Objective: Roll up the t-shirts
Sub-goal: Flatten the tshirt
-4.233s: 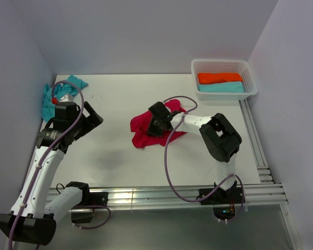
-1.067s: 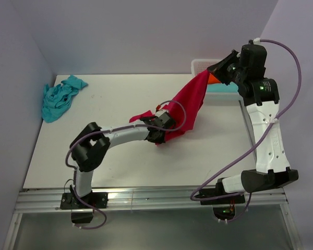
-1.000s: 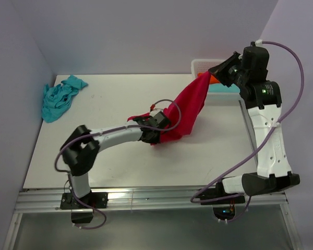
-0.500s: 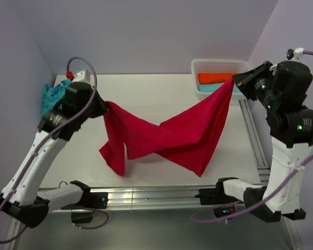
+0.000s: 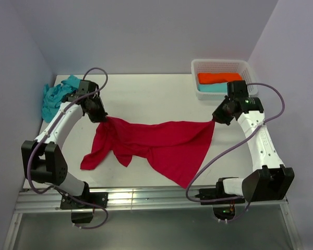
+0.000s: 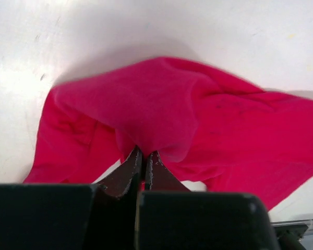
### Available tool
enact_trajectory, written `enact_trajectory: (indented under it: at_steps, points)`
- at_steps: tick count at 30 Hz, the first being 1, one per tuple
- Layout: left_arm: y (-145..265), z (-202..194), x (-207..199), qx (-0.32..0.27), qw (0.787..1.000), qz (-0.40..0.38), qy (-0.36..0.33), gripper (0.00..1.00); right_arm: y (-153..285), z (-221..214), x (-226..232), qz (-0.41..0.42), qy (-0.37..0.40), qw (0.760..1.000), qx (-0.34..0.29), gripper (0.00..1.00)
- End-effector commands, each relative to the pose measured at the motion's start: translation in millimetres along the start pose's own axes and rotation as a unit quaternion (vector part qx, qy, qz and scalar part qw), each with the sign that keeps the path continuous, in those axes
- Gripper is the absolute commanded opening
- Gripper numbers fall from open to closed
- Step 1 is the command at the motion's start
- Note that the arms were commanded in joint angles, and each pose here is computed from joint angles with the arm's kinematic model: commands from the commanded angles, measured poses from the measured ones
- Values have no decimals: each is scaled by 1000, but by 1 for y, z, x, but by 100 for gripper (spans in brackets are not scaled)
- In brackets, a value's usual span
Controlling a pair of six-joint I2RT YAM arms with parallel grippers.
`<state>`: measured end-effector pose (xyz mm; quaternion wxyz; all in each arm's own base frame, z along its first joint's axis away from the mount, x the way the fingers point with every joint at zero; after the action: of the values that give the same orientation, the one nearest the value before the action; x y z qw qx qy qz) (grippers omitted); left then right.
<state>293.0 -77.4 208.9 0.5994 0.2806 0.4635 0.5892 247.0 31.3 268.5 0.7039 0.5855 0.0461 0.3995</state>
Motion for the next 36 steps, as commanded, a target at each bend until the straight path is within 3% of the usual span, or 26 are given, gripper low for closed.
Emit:
enact_trajectory:
  at_steps: [1,5,8,9,11,12,13,21,25,30,32,34,36]
  points:
    - [11,40,-19,-61,996,-57,-30,0,11,17,11,52,-3,996,-75,0]
    - [20,82,-35,-104,991,-75,-49,0,0,26,19,43,-8,995,-85,0]
    - [-1,107,-37,-103,992,-65,-39,4,-15,36,25,21,-19,995,-98,0]
    - [-23,110,-34,-78,995,-54,-26,15,-26,37,26,8,-21,996,-90,0]
    - [-25,121,-28,-69,996,-46,-11,48,-33,42,25,-4,-36,996,-86,0]
    - [-25,123,-27,-70,996,-48,-8,92,-37,44,23,-8,-41,996,-80,0]
    - [-22,125,-27,-75,996,-50,-9,99,-42,41,22,-6,-41,997,-72,0]
    - [25,82,-33,-97,986,-125,-47,100,-77,21,8,-15,-45,999,-18,0]
    - [27,54,-49,-78,983,-151,-72,99,-96,7,-6,-28,-62,998,10,0]
    - [20,35,-77,-61,976,-180,-111,100,-106,2,-19,-44,-103,994,0,0]
    - [16,32,-84,-51,975,-183,-118,100,-106,4,-27,-51,-121,991,-18,11]
    - [14,30,-89,-48,973,-191,-122,99,-107,5,-30,-36,-134,990,-29,33]
    - [13,32,-91,-49,972,-193,-125,100,-107,7,-31,-31,-138,989,-35,37]
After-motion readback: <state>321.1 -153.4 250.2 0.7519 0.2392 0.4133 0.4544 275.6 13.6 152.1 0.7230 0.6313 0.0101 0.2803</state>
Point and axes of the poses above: each gripper's point midway between its finger pads, its own y axis back along the fingers, its own x axis along the line the jaws close on, z = x × y, the point moved 8 cm from there along y, back along the fingers, and after that the axes turned 10 degrees about -y, right-handed, at the moved point
